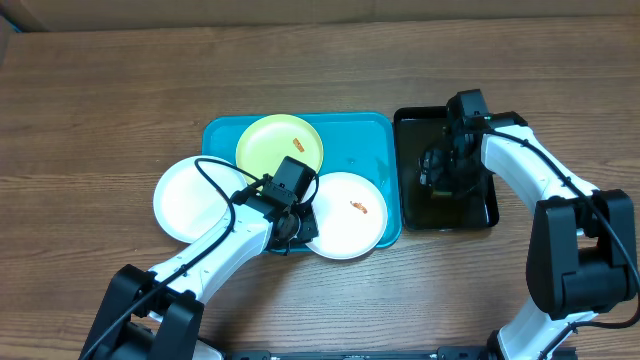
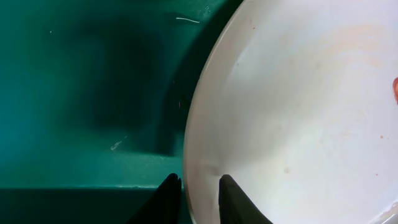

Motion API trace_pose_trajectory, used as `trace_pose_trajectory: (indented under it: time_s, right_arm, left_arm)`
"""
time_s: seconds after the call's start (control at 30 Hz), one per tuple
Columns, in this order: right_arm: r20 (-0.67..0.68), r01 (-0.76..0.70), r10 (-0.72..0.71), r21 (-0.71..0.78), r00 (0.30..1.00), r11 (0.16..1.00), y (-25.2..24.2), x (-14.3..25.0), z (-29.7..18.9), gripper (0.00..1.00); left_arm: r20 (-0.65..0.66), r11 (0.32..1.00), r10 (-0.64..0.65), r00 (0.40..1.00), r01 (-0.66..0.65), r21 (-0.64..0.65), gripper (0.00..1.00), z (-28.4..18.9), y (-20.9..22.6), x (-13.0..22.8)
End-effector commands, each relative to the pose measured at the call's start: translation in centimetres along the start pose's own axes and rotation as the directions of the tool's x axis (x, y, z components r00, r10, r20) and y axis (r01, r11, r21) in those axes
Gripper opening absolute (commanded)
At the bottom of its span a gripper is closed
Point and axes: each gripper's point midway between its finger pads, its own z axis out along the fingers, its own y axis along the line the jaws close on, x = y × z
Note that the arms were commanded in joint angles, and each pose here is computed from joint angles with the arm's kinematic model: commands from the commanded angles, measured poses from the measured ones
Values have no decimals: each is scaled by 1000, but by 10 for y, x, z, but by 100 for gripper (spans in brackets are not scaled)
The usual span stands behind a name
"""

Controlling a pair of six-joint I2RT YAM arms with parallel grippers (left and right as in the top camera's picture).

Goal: Clean dirty plates on tray and stack at the side
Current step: 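Dip the held sponge in the water and lift it with the right gripper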

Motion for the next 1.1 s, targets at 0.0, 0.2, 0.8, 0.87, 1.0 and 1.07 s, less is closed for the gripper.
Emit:
trace_pose_trajectory:
  time_s: [0.0,0.2,0.8,0.87,1.0,1.07]
  right_arm:
    - [55,35,-38,42,998,999,-4,-13,-2,84]
    - [84,37,-39,28,996,999,-4,-14,9,85]
    - [90,89,-91,28,992,996,-2,-17,1,4]
    - [81,91,-93,30,992,995,0,-20,-15,4]
    - [63,92,-94,35,994,995,1,-19,-37,4]
    - [59,93,-95,36,994,995,1,-18,-37,4]
  left_arm:
    - [1,1000,-7,1000,7,-21,24,3,4,1]
    - [1,1000,-7,1000,7,-21,20,4,4,2]
    - [51,997,-6,999,10,-75,4,3,12,-6]
    - [50,997,-6,999,10,-76,4,3,13,-6]
    - [50,997,-6,999,10,-76,5,3,13,-6]
    - [51,997,-6,999,10,-76,22,3,13,-6]
